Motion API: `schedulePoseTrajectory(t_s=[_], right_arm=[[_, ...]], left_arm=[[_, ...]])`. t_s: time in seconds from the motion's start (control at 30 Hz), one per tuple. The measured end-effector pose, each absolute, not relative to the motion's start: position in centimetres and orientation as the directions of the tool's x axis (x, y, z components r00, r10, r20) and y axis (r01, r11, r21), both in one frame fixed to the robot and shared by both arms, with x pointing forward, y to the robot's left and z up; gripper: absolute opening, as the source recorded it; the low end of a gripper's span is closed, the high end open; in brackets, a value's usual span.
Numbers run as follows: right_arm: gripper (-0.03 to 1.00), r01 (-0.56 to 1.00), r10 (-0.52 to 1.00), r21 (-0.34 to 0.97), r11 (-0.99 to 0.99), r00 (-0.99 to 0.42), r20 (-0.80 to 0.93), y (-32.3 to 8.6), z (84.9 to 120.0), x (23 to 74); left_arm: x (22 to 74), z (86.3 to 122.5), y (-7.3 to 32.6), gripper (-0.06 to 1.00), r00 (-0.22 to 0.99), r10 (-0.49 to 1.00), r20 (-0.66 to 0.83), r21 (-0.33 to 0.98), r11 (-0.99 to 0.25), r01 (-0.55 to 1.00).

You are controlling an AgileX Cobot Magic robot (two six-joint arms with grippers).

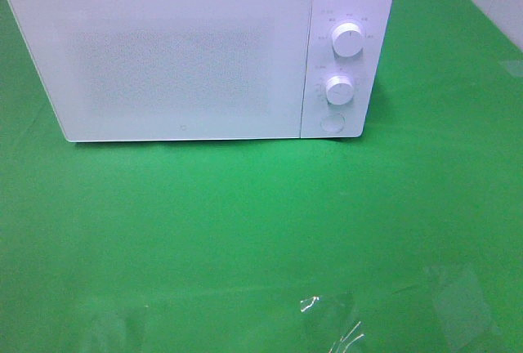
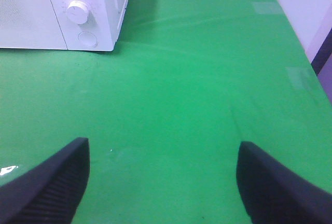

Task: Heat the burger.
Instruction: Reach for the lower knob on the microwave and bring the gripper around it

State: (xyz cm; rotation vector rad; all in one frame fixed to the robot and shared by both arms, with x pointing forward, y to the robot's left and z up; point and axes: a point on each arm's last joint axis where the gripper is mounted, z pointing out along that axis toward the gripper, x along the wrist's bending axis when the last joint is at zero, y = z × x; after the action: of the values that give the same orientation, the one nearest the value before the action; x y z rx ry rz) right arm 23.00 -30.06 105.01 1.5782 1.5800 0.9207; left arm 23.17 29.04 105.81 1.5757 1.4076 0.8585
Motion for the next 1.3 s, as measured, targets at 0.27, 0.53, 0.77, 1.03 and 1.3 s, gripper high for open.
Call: schedulePoseTrajectory(t_s=[0.27, 0.53, 0.77, 1.03, 1.3], right_arm=[[0.74, 0.494, 1.000, 0.870, 0.000, -0.002, 0.001, -30.06, 105.01, 23.00], [0.74, 0.494, 1.000, 0.870, 0.000, -0.002, 0.001, -30.06, 105.01, 23.00], [0.74, 0.494, 1.000, 0.870, 0.000, -0.002, 0.001, -30.06, 105.01, 23.00], [0.74, 0.494, 1.000, 0.870, 0.000, -0.002, 0.001, -30.06, 105.01, 23.00], [0.73, 0.494, 1.000, 0.870, 0.000, -0.002, 0.001, -30.06, 105.01, 23.00]], left_arm=[[23.16, 105.81, 29.01, 0.99, 0.135, 0.990, -0.041, 0.908, -0.019, 0.418], [23.16, 105.81, 29.01, 0.99, 0.135, 0.990, -0.041, 0.908, -0.019, 0.418], [23.16, 105.81, 29.01, 0.99, 0.135, 0.990, -0.041, 0.908, -0.019, 0.418], [23.16, 105.81, 29.01, 0.99, 0.135, 0.990, -0.041, 0.908, -0.019, 0.418], [23.16, 105.81, 29.01, 0.99, 0.135, 0.990, -0.041, 0.908, -0.019, 0.418]])
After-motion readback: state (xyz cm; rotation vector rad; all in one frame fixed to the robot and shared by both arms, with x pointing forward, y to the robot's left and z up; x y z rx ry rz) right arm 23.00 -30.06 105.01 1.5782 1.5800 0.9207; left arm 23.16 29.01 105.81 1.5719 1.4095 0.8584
